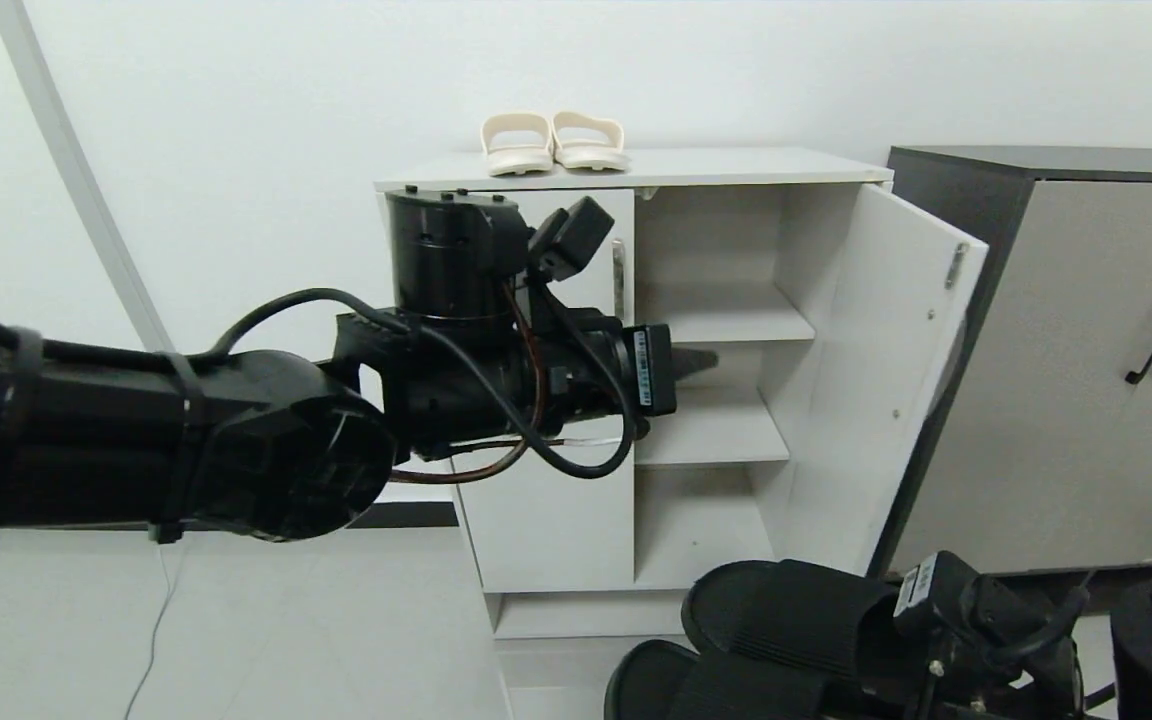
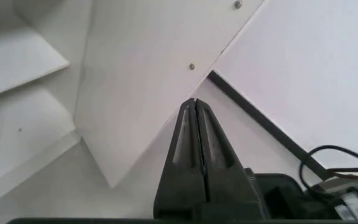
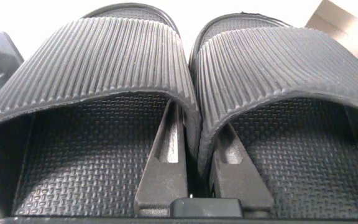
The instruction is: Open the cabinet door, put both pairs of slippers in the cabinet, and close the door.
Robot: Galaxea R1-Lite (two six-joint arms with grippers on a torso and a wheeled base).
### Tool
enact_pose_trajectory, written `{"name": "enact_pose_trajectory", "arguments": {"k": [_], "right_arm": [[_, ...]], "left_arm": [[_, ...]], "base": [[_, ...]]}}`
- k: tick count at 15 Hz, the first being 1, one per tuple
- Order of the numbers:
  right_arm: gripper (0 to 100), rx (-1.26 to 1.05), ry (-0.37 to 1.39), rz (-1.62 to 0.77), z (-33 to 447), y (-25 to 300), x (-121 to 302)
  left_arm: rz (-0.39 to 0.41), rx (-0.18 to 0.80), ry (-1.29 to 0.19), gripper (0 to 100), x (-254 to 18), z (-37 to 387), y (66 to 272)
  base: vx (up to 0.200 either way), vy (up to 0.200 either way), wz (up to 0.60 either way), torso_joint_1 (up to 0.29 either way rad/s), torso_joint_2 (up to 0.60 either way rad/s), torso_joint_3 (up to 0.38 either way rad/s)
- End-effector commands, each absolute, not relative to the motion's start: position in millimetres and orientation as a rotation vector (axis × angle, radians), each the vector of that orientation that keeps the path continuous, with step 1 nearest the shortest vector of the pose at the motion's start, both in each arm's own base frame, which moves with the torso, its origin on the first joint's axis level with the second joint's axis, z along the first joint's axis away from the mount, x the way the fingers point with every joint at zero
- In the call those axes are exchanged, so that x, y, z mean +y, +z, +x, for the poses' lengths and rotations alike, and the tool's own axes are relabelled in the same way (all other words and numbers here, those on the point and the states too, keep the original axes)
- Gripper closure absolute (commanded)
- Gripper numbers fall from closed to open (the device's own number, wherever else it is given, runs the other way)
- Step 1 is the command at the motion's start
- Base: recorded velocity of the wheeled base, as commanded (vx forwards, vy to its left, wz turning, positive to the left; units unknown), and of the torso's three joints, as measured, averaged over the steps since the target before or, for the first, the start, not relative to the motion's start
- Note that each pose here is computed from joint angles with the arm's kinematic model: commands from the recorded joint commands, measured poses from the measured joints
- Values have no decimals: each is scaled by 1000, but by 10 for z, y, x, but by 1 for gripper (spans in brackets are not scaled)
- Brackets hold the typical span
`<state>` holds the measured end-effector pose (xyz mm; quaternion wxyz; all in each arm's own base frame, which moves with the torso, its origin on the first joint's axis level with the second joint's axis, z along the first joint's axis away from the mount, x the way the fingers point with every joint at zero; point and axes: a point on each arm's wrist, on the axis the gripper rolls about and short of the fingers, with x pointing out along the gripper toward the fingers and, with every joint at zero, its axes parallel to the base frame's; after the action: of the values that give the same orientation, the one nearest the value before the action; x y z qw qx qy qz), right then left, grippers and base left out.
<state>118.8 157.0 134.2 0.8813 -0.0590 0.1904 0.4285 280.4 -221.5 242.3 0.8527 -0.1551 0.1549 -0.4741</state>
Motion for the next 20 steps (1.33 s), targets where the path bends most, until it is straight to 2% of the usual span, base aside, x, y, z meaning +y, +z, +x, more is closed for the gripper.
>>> {"name": "enact_pose_trajectory", "arguments": {"k": [1,3,6,8,9,10,13,15,16,18,20], "right_arm": [[100,394,891,-126,1190,1344,1566],[100,391,891,-131,1192,1342,1568],[100,387,886,-129,1193,1352,1565],[100,384,887,-128,1195,1357,1567],[100,384,887,-128,1195,1357,1567],[100,384,887,-128,1195,1357,1567],[100,383,887,-129,1195,1357,1567],[100,385,887,-129,1197,1354,1569],[100,385,882,-128,1202,1354,1565],[100,383,869,-124,1221,1360,1545],[100,384,864,-124,1232,1358,1544]], "left_arm": [[-333,284,-931,100,-1829,2682,2454],[-329,251,-841,100,-1320,2366,2424],[-341,185,-742,100,-750,1706,2401],[-342,122,-710,100,-515,1253,2391],[-342,118,-709,100,-495,1201,2386],[-341,118,-701,100,-346,776,2356],[-306,111,-690,100,-129,126,2239],[-274,96,-537,100,-55,-26,2123],[-258,96,-391,100,-15,-74,1986],[-254,62,-195,100,52,-163,1735],[-176,29,74,100,96,-240,1450]], "base": [[0,0,0,0,0,0],[0,0,0,0,0,0],[0,0,0,0,0,0],[0,0,0,0,0,0],[0,0,0,0,0,0],[0,0,0,0,0,0],[0,0,0,0,0,0],[0,0,0,0,0,0],[0,0,0,0,0,0],[0,0,0,0,0,0],[0,0,0,0,0,0]]}}
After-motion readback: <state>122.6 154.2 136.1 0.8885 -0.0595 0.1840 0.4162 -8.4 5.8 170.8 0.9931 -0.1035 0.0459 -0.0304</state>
